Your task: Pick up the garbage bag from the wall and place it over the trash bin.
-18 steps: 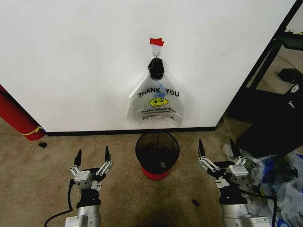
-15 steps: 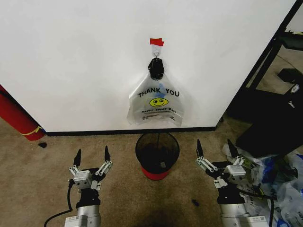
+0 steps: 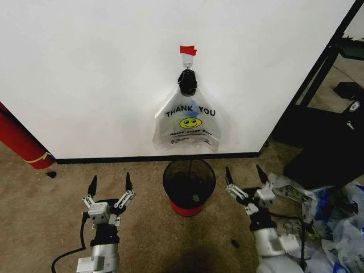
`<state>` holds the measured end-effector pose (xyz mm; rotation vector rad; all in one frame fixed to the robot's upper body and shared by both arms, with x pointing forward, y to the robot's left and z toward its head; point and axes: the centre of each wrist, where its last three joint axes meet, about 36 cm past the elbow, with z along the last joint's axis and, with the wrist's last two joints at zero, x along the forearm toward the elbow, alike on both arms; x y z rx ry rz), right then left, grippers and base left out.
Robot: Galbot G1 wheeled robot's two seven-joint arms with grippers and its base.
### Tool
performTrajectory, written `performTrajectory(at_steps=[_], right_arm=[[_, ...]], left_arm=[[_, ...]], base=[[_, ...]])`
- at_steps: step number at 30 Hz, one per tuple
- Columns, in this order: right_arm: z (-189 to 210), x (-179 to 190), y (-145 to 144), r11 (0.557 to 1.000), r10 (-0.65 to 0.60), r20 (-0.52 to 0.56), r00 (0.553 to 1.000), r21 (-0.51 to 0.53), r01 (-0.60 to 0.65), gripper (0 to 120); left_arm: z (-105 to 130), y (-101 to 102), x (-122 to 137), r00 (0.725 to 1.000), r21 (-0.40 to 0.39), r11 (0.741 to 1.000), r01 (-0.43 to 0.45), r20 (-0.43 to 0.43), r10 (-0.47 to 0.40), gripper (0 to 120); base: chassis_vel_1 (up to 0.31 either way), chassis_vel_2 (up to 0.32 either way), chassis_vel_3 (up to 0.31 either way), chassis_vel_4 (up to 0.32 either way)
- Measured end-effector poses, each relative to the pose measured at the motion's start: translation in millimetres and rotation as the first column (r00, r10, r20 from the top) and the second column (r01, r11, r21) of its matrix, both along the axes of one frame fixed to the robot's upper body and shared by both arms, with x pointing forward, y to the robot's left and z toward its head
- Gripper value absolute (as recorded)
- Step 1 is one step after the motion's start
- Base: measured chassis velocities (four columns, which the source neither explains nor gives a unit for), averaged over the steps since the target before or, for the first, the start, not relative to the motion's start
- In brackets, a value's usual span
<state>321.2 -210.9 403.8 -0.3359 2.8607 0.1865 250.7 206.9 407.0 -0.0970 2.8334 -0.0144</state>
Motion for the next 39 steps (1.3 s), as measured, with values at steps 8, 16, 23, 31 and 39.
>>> performTrajectory(at_steps=[8, 16, 23, 31, 39], right_arm=[[2, 93, 27, 0.994, 0.105, 0.013, 0.994, -0.007, -0.105, 100], [46, 193, 116, 0.994, 0.089, 0.039, 0.995, 0.058, -0.092, 100], [71, 225, 148, 0.995, 0.036, 0.049, 0.998, 0.086, -0.040, 100], [85, 242, 169, 0.993, 0.029, 0.055, 0.998, 0.111, -0.035, 93], [95, 249, 172, 0.991, 0.013, 0.065, 0.998, 0.129, -0.021, 82]], left_arm=[[1, -3, -7, 1.000, -0.004, 1.000, -0.021, 0.004, 0.021, 98], [0, -5, -4, 0.998, -0.050, 0.997, -0.065, 0.003, 0.065, 98], [-1, -7, -3, 0.997, -0.063, 0.995, -0.077, -0.002, 0.077, 98], [-6, -5, -4, 0.996, -0.060, 0.995, -0.085, -0.010, 0.084, 98], [-6, -3, -4, 0.996, -0.056, 0.994, -0.092, -0.008, 0.091, 98]], base=[[0.000, 0.000, 0.000, 0.000], [0.000, 0.000, 0.000, 0.000], [0.000, 0.000, 0.000, 0.000], [0.000, 0.000, 0.000, 0.000], [0.000, 0.000, 0.000, 0.000]])
